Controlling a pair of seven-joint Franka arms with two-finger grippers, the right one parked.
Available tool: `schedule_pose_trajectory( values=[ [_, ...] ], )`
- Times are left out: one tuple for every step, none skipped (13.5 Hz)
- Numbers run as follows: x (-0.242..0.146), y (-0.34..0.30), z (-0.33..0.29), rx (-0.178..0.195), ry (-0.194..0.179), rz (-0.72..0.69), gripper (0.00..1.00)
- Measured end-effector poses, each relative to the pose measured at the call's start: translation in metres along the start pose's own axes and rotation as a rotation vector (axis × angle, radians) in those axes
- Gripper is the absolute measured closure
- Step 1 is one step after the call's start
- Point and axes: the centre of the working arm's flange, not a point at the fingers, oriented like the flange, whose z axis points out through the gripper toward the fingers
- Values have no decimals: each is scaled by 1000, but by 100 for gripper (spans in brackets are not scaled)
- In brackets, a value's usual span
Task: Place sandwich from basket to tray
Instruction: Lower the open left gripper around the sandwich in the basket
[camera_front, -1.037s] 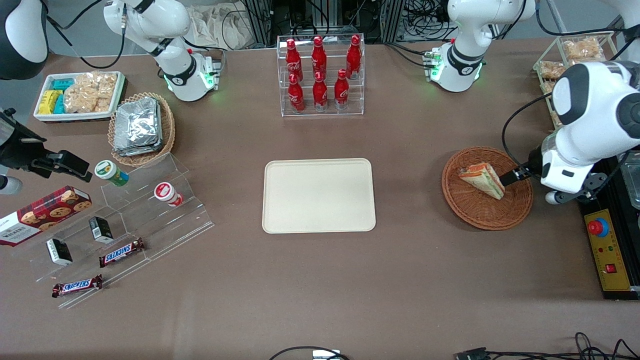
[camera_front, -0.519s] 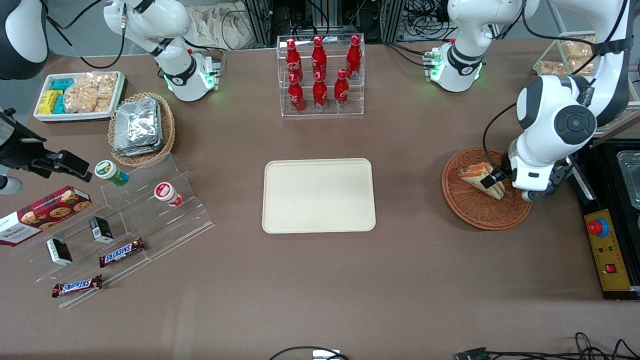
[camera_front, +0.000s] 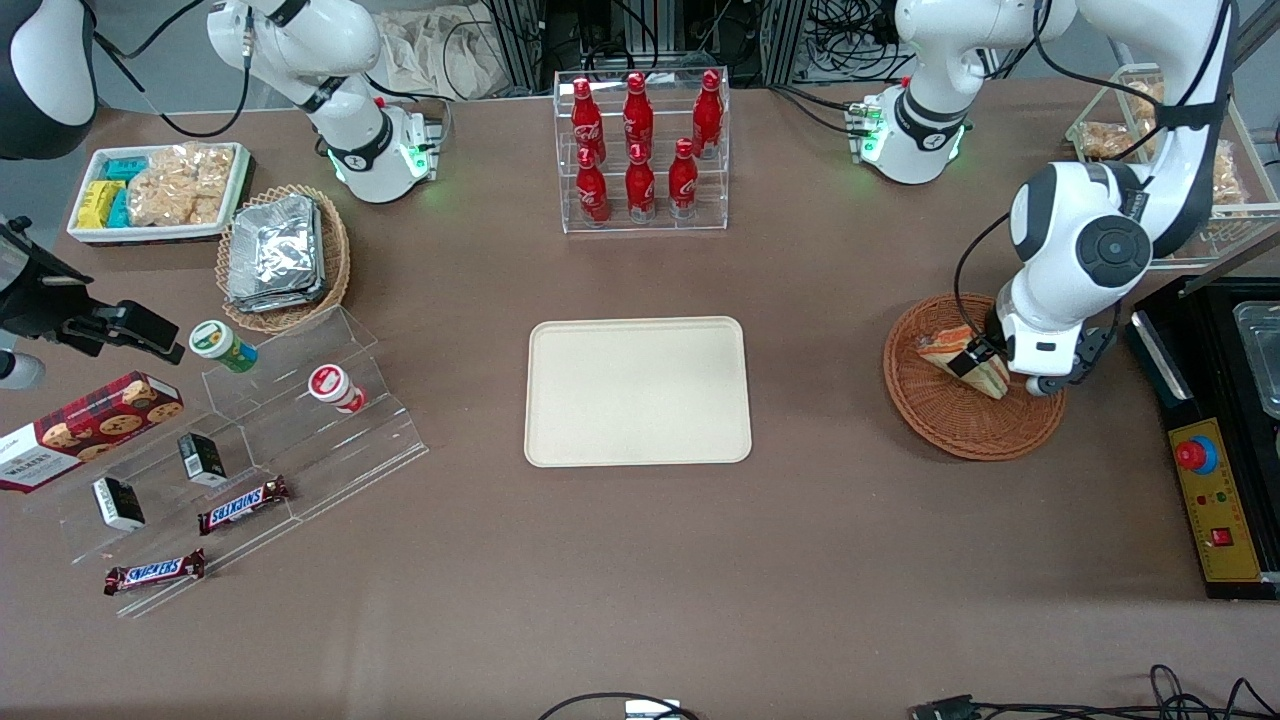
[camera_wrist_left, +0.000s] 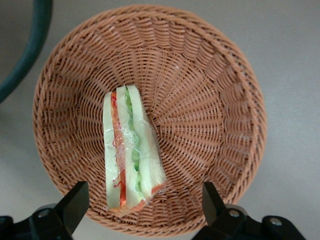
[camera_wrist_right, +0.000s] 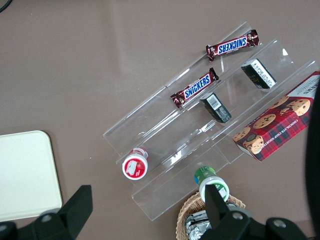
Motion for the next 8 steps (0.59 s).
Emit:
schedule_pose_trajectory(
  values=[
    [-2,-2,7,-3,1,-2,0],
    [-4,-4,12,-5,1,-3,0],
    [-6,-5,16,-6,2,-4,0],
    [-8,-6,19,-11,5,-4,0],
    [-9,-7,24,-15,7,-5,0],
    [-10,-10,30,-19,9,-9,0],
    [-11,-13,37,-23,9,-16,0],
    [-10,-17,45,-25,10,-21,0]
  ],
)
